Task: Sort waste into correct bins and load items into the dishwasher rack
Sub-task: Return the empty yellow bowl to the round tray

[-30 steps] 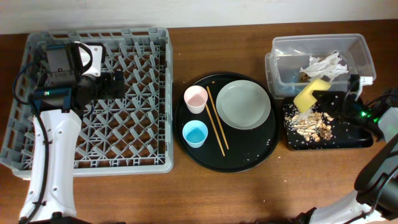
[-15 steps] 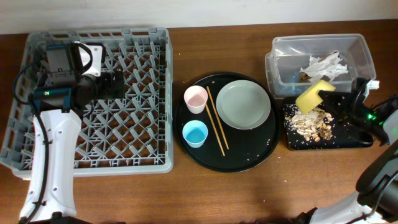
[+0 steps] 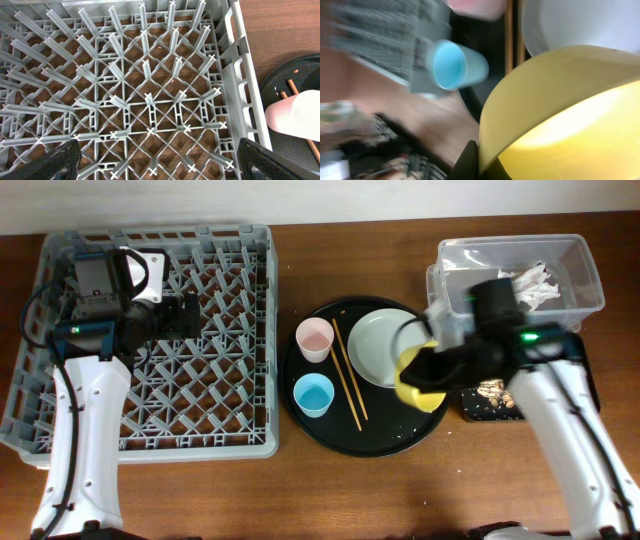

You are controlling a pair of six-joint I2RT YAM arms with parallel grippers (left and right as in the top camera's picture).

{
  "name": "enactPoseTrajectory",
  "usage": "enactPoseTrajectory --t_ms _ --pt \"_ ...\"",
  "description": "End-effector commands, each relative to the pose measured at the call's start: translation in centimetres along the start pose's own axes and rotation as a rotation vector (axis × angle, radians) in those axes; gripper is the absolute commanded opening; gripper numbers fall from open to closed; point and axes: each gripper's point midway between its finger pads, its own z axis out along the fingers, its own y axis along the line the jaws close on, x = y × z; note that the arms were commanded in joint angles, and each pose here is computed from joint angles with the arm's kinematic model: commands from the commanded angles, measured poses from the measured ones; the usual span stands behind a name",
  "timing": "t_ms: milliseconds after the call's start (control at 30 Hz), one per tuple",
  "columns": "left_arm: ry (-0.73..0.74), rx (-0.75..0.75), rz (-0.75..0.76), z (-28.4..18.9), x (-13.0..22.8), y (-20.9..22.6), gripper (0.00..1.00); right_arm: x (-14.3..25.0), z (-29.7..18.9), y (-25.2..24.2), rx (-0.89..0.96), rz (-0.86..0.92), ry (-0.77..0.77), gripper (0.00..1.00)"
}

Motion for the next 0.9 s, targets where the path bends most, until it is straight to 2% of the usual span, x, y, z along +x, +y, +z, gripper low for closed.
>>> enactPoseTrajectory --t_ms 0,200,300,333,367,433,567,700,733,767,800,833,867 --pt "-0.014 0.015 -0.005 -0.2 -0.5 -0.3 0.99 1.7 3.8 -2.3 0.276 0.031 0.106 0.04" --pt "-0.014 0.014 -0.005 -0.2 -0.5 -0.3 0.99 3.6 11.7 -3.1 0.334 0.001 0.305 0.04" --pt "-0.014 0.014 -0.005 -0.2 -0.5 -0.3 0.99 4.5 13.1 -4.0 0.352 0.017 0.365 0.04" --pt "-0.014 0.014 -0.005 -0.2 -0.5 -0.3 0.99 4.7 13.2 -4.1 0.355 0.021 0.375 0.05" --pt "-0.014 0.014 -0.005 -0.2 -0.5 -0.3 0.99 4.8 13.3 -4.0 0.348 0.023 0.38 0.12" --pt "-0.014 0.014 -0.005 -0.2 -0.5 -0.3 0.99 5.0 13.4 -3.2 0.302 0.035 0.392 0.18" --pt "-0.014 0.014 -0.005 -0.2 -0.5 -0.3 0.99 4.7 12.2 -1.7 0.264 0.048 0.408 0.23" --pt "-0.014 0.014 -0.005 -0.2 -0.5 -0.3 0.99 1.7 8.8 1.1 0.247 0.019 0.356 0.24" --pt "-0.014 0.014 -0.005 -0.2 -0.5 -0.3 0.99 0.8 8.2 1.8 0.239 0.009 0.331 0.27" --pt "-0.014 0.014 -0.005 -0.2 -0.5 -0.3 0.99 -0.4 7.6 2.6 0.228 -0.005 0.296 0.33" --pt "-0.014 0.014 -0.005 -0.2 -0.5 -0.3 0.99 -1.3 7.2 3.3 0.212 -0.016 0.265 0.85" --pt "-0.014 0.014 -0.005 -0.2 -0.5 -0.3 0.99 -2.3 7.3 3.8 0.187 -0.029 0.228 0.98" --pt "-0.014 0.014 -0.005 -0.2 -0.5 -0.3 0.99 -2.9 7.6 4.2 0.169 -0.039 0.205 0.99"
